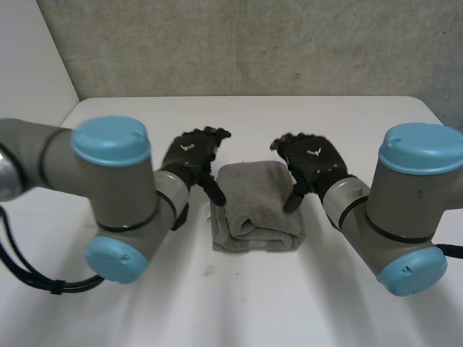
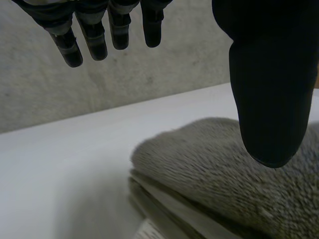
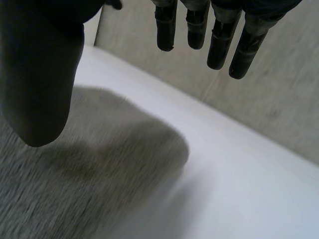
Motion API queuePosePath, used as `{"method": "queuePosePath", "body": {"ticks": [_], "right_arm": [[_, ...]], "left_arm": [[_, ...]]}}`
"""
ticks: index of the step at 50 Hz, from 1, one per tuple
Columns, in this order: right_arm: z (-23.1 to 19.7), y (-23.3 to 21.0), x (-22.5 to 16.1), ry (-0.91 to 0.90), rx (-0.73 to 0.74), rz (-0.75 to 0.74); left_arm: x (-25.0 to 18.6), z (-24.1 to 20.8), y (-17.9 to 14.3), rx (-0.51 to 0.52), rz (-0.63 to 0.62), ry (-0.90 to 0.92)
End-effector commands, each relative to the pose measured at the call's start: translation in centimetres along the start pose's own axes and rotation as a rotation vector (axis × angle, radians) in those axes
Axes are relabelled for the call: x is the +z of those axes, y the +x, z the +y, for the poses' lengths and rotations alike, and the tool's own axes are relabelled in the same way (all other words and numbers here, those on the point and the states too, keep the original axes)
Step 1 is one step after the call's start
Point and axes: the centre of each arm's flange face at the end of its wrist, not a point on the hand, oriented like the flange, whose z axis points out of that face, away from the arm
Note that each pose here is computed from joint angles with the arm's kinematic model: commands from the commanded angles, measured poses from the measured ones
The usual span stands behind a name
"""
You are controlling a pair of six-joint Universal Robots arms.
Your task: Fold the towel.
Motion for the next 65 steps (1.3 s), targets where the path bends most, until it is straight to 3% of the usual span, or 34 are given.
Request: {"method": "queuePosePath", "body": {"ticks": [1, 8, 16, 22, 27, 31, 33, 41, 49, 65], "right_arm": [[1.9, 0.2, 0.6, -0.072, -0.003, -0.012], [3.7, 0.3, 1.4, -0.115, -0.001, -0.012], [5.1, -0.2, 2.4, -0.141, -0.003, -0.027], [-0.2, 0.7, 1.6, 0.0, -0.012, 0.005], [-7.4, 2.5, -1.7, 0.186, -0.018, 0.095], [-10.0, 4.6, -3.4, 0.245, -0.015, 0.215], [-10.6, 5.5, -4.2, 0.241, -0.015, 0.266], [-13.1, 6.6, -6.6, 0.176, -0.037, 0.315], [-13.9, 6.8, -7.2, 0.16, -0.025, 0.328], [-13.9, 7.1, -7.5, 0.156, -0.025, 0.332]], "left_arm": [[1.5, 1.9, 0.4, -0.013, 0.013, -0.008], [2.9, 4.8, 0.1, -0.01, 0.007, -0.061], [3.0, 5.0, 0.0, -0.01, 0.0, -0.071], [1.4, 1.2, 0.3, -0.02, 0.003, -0.036], [-2.4, -6.9, 0.6, -0.022, 0.006, 0.087], [-4.7, -10.6, 0.2, -0.023, -0.009, 0.141], [-6.8, -13.3, -1.5, -0.017, -0.066, 0.139], [-9.9, -15.5, -3.8, 0.024, -0.169, 0.029], [-12.3, -17.4, -4.5, 0.029, -0.268, 0.08], [-13.3, -17.3, -4.3, 0.023, -0.267, 0.088]]}}
